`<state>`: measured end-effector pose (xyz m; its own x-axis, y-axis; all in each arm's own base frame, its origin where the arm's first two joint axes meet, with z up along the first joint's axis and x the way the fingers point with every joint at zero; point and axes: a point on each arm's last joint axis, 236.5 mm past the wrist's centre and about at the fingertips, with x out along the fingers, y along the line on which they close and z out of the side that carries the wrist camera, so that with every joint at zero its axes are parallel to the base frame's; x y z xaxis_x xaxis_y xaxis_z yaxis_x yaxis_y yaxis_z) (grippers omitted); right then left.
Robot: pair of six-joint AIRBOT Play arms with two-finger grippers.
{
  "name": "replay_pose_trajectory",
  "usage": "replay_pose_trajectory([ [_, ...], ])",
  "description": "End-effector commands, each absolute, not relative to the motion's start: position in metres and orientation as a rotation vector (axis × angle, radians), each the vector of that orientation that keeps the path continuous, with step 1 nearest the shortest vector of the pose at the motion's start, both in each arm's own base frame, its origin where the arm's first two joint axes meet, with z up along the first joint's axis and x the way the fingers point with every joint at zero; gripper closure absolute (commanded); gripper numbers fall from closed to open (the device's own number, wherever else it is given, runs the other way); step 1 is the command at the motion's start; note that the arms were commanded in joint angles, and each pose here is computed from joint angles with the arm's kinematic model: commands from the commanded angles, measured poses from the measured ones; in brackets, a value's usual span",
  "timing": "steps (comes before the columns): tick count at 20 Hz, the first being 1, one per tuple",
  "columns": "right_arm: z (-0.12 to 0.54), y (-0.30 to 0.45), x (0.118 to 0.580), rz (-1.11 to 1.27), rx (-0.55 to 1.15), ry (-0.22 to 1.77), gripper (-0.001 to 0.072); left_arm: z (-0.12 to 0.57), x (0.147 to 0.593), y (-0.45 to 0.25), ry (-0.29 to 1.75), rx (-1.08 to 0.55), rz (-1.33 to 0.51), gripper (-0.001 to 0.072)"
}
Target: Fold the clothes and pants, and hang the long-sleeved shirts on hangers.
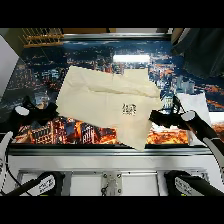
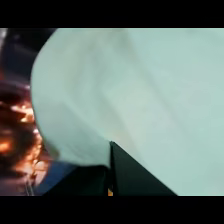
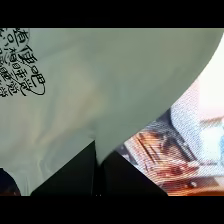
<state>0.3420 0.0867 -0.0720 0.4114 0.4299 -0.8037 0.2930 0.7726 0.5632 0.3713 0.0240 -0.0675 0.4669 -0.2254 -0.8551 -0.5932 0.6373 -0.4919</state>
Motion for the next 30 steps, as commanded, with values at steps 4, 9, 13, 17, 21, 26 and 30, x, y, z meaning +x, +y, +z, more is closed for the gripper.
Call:
replay_pose_trajectory([
  [4, 0.132, 0.049, 0.400, 0.230, 0.451, 0.855, 0.0703, 0.195, 0.407, 0.036, 0.561, -0.708, 0.061, 0.0703],
  [9, 0.385, 0.050, 0.352, 0.288, 0.266, 0.292, 0.0703, 0.437, 0.304, 0.005, -0.004, -0.525, -0.079, 0.0703],
  [13, 0.491, 0.057, 0.271, 0.284, 0.200, -0.044, 0.0703, 0.530, 0.205, -0.022, -0.294, -0.428, -0.134, 0.0703],
  [17, 0.516, 0.059, 0.226, 0.268, 0.195, -0.144, 0.0704, 0.555, 0.163, -0.035, -0.388, -0.394, -0.158, 0.0703],
  [21, 0.485, 0.057, 0.243, 0.257, 0.262, -0.004, 0.0704, 0.514, 0.217, -0.023, -0.227, -0.434, -0.133, 0.0703],
  [26, 0.356, 0.055, 0.326, 0.263, 0.341, 0.507, 0.0704, 0.349, 0.348, -0.005, 0.289, -0.572, -0.095, 0.0702],
  [30, 0.215, 0.052, 0.400, 0.246, 0.406, 0.921, 0.0703, 0.188, 0.426, -0.025, 0.675, -0.634, -0.092, 0.0703],
])
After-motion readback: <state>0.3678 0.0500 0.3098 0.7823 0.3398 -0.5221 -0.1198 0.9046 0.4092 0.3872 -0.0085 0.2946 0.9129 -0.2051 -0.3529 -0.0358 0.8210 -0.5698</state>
